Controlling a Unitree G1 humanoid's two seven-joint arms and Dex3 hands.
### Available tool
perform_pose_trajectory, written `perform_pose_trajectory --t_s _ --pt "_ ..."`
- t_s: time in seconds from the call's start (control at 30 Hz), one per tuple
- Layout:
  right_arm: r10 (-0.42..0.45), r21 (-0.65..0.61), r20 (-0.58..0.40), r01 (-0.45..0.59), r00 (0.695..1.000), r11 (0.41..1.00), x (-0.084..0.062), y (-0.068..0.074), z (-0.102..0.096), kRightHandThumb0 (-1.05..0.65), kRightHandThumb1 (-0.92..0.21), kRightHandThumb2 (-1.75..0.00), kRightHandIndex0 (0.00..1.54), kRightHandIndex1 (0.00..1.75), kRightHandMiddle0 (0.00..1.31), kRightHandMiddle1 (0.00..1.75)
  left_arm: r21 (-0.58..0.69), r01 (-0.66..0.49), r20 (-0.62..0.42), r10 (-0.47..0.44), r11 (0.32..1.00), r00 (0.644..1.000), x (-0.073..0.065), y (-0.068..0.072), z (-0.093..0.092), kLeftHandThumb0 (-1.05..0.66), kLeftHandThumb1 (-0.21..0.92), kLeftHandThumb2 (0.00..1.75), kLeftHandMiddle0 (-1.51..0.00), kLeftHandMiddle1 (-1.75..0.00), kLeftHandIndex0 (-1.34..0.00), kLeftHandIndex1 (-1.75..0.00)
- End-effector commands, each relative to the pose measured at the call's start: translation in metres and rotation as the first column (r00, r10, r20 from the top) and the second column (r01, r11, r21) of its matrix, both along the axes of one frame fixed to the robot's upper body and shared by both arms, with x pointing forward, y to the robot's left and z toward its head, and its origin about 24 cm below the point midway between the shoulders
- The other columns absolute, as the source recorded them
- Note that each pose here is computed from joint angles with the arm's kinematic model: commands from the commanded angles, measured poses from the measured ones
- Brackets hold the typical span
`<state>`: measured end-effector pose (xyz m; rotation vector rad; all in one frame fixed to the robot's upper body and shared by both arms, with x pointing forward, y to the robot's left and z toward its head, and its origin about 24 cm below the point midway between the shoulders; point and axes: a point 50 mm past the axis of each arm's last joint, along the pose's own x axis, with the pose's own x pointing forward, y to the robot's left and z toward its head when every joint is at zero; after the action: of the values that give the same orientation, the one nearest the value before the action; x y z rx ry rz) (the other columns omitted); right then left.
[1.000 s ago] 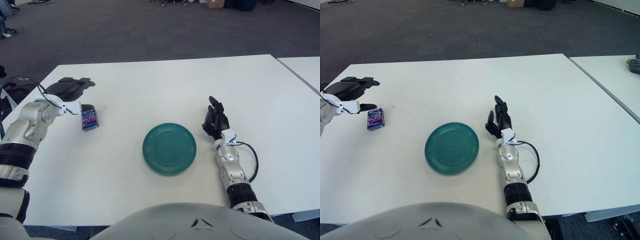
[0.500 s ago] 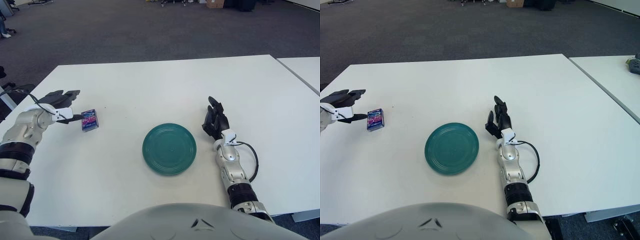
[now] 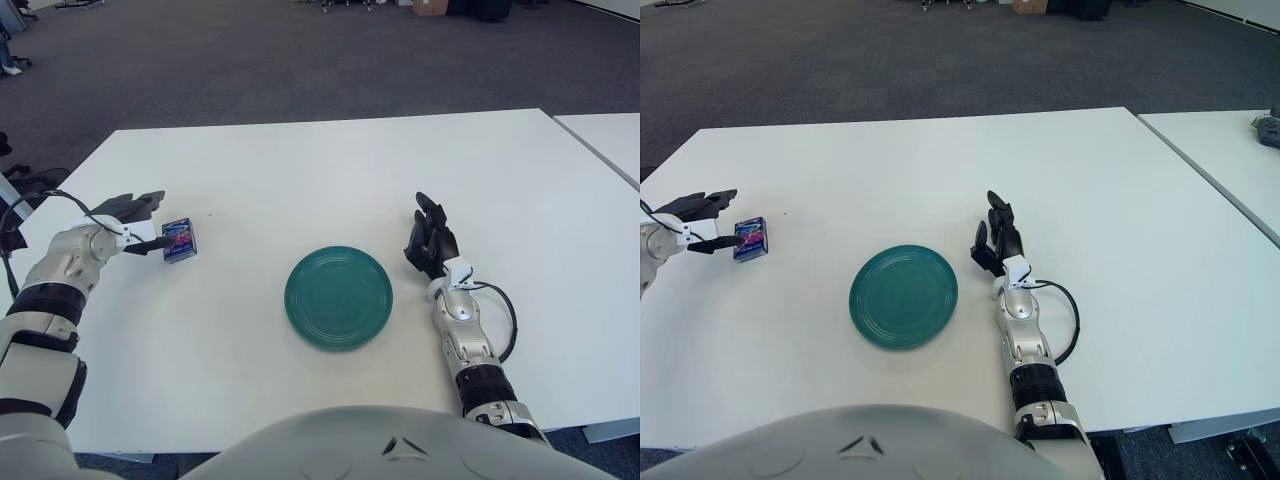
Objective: Put the gum into the plate.
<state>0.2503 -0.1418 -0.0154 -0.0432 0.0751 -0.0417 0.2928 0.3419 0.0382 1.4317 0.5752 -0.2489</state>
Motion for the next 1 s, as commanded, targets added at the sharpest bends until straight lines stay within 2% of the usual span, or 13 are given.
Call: perform_pose_trajectory --t_s 0.0,0.27,0.97 --pt "-0.023 -0.006 -0.171 0.022 0.985 1.000 -0.018 -0.007 -0.029 -0.62 -0.92 -0.97 0.14 0.00 0.00 0.35 0.023 -0.023 -0.009 0.023 0.999 1.000 0.004 0.001 0.000 -1.05 0.92 0.45 0.00 0.00 0.00 0.00" --pt "-0.022 -0.003 -0.170 0.021 0.985 1.000 -0.018 -0.008 -0.030 -0.61 -0.92 -0.96 0.14 0.00 0.00 0.36 0.023 -0.029 -0.040 0.030 0.999 0.999 0.004 -0.002 -0.010 -1.05 0.92 0.52 0.00 0.00 0.00 0.00" --pt "-0.019 0.009 -0.175 0.021 0.984 1.000 -0.016 -0.009 -0.030 -0.63 -0.92 -0.97 0.13 0.00 0.00 0.35 -0.055 0.036 -0.104 -0.042 0.998 0.994 0.004 -0.010 -0.017 -1.05 0.92 0.69 0.00 0.00 0.00 0.00"
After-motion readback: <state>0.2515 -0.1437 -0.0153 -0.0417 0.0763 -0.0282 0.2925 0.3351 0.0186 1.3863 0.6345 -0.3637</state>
